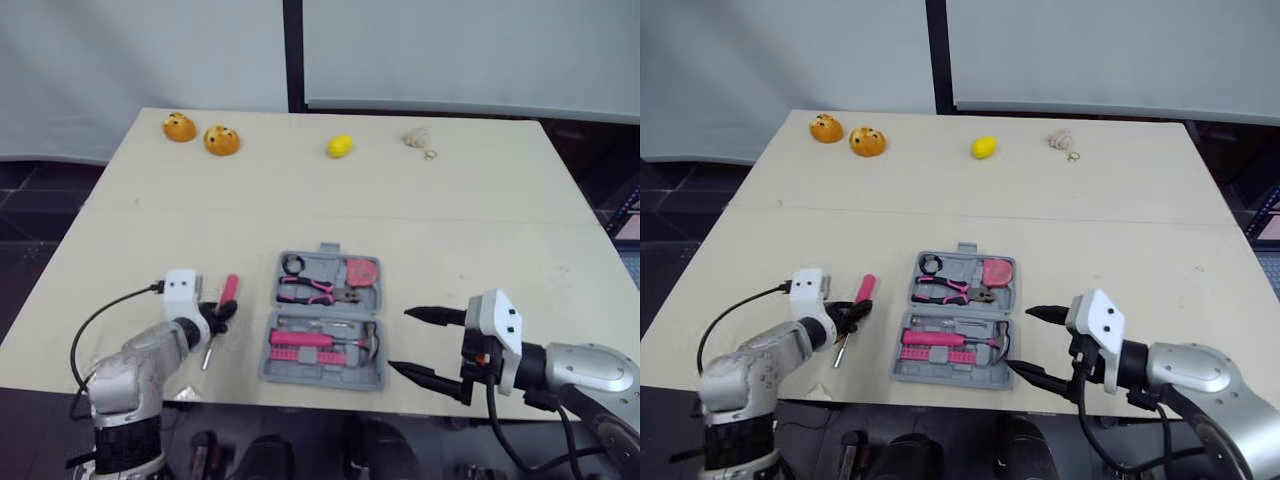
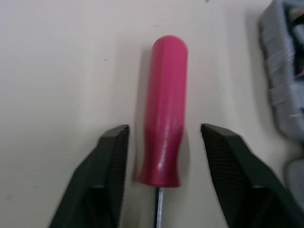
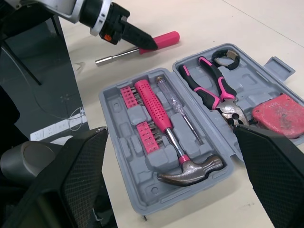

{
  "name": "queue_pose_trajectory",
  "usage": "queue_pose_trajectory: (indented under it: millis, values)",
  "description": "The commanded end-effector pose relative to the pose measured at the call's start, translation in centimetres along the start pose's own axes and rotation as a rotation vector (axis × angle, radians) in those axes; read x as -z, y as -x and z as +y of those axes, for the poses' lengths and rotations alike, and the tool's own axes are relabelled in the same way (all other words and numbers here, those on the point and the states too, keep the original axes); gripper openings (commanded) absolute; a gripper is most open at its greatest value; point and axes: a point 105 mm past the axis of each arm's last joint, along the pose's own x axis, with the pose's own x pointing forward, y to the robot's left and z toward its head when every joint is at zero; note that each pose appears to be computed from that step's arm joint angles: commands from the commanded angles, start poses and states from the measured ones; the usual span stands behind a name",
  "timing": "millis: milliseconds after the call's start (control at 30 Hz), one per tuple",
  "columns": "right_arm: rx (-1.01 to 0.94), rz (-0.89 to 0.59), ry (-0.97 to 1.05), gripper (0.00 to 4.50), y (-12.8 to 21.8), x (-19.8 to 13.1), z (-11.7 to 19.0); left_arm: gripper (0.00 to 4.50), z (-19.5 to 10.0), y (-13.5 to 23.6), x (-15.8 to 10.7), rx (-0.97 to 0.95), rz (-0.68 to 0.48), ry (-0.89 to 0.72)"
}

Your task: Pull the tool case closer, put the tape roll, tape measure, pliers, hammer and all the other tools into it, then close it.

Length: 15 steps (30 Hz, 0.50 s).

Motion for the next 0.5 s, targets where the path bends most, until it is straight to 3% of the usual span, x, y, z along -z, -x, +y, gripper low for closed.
queue_pose_trajectory:
  millis: [33, 200, 267, 367, 500]
  values:
    - [0.002, -0.04, 0.019, 4.5, 0.1, -0.9, 0.1, 4.3, -0.1, 4.0, -5.3, 0.153, -0.108, -0.076]
    - [-0.002, -0.038, 0.016, 4.5, 0.1, -0.7, 0.0, 4.42, 1.7, 6.2, -8.1, 0.235, -0.039, -0.3]
    - [-0.011, -0.038, 0.016, 4.5, 0.0, -0.7, 0.1, 4.42, 2.1, 6.0, -8.9, 0.296, 0.008, -0.492]
    - [-0.03, -0.037, 0.02, 4.5, -0.1, -0.8, 0.2, 4.42, 1.5, 6.0, -8.2, 0.502, 0.174, -0.961]
    - [-0.047, -0.034, 0.026, 4.5, -0.2, -0.7, 0.4, 4.42, 1.8, 6.1, -7.3, 0.732, 0.362, -1.329]
